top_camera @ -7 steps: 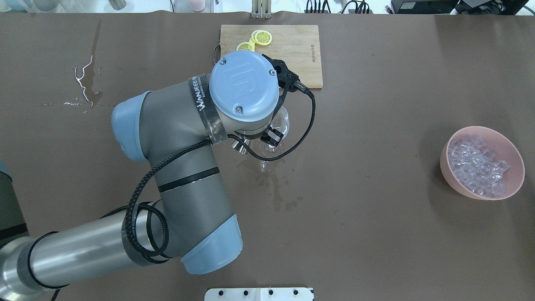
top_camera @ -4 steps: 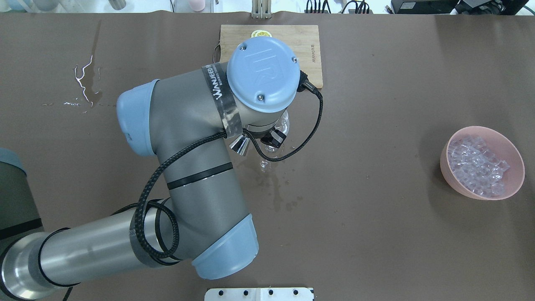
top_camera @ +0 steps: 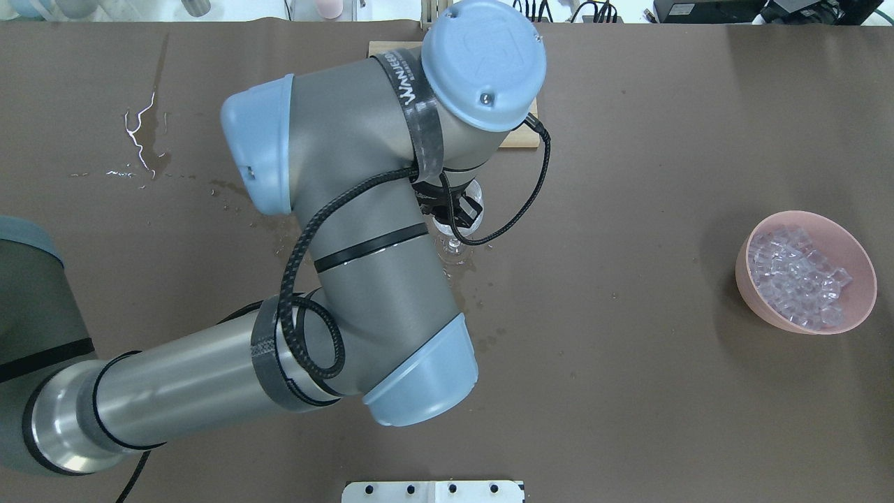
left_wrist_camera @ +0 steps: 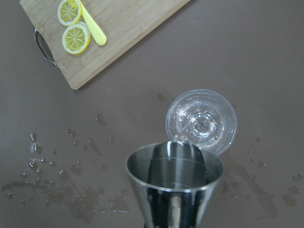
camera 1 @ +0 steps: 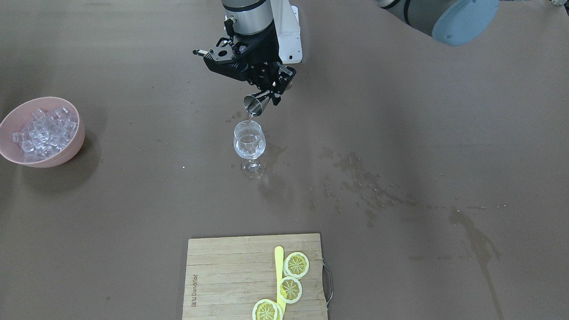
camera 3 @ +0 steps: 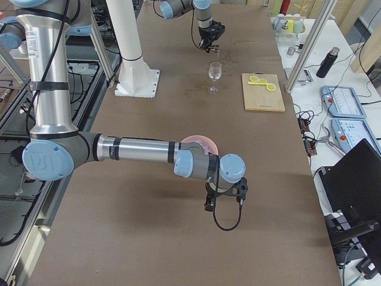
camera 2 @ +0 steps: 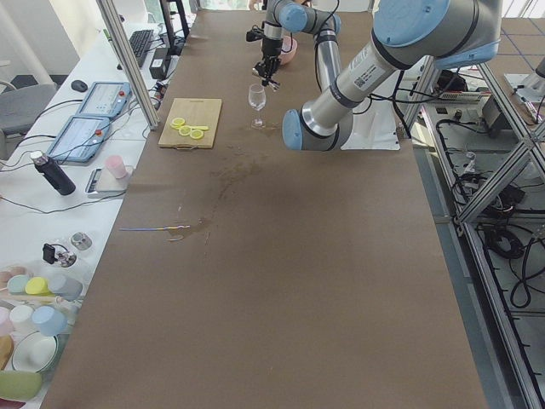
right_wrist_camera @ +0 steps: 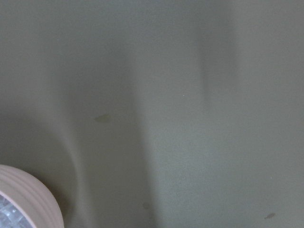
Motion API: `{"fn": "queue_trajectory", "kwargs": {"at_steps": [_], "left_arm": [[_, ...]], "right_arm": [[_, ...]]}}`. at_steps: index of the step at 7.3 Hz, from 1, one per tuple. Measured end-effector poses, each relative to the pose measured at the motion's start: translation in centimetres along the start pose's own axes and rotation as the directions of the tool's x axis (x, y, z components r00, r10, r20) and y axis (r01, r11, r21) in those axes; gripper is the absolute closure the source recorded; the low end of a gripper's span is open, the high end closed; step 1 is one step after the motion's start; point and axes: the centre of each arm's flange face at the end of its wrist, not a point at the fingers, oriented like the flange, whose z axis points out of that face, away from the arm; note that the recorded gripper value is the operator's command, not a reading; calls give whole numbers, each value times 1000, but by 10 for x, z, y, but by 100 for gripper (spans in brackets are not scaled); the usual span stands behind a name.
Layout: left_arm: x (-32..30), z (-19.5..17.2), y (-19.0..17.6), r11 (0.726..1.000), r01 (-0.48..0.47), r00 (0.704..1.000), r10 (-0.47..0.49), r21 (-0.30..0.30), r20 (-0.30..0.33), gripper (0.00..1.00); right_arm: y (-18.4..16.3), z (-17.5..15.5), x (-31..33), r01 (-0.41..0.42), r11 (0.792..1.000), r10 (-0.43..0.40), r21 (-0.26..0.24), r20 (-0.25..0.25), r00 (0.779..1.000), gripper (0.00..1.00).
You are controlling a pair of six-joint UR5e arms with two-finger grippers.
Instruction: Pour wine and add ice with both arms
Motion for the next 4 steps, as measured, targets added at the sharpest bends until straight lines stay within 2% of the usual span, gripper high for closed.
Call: {"fn": "queue_trajectory", "kwargs": {"at_steps": [2,4], "left_arm": [[2,-13,-13,998,1,999,2,-58,39,100],[-1,-24,-12,993,-1,997,10,-115,75,100]], "right_arm": [[0,0,0,0,1000,0,1,0,1000,0],[0,0,0,0,1000,0,1,3,1000,0]]}}
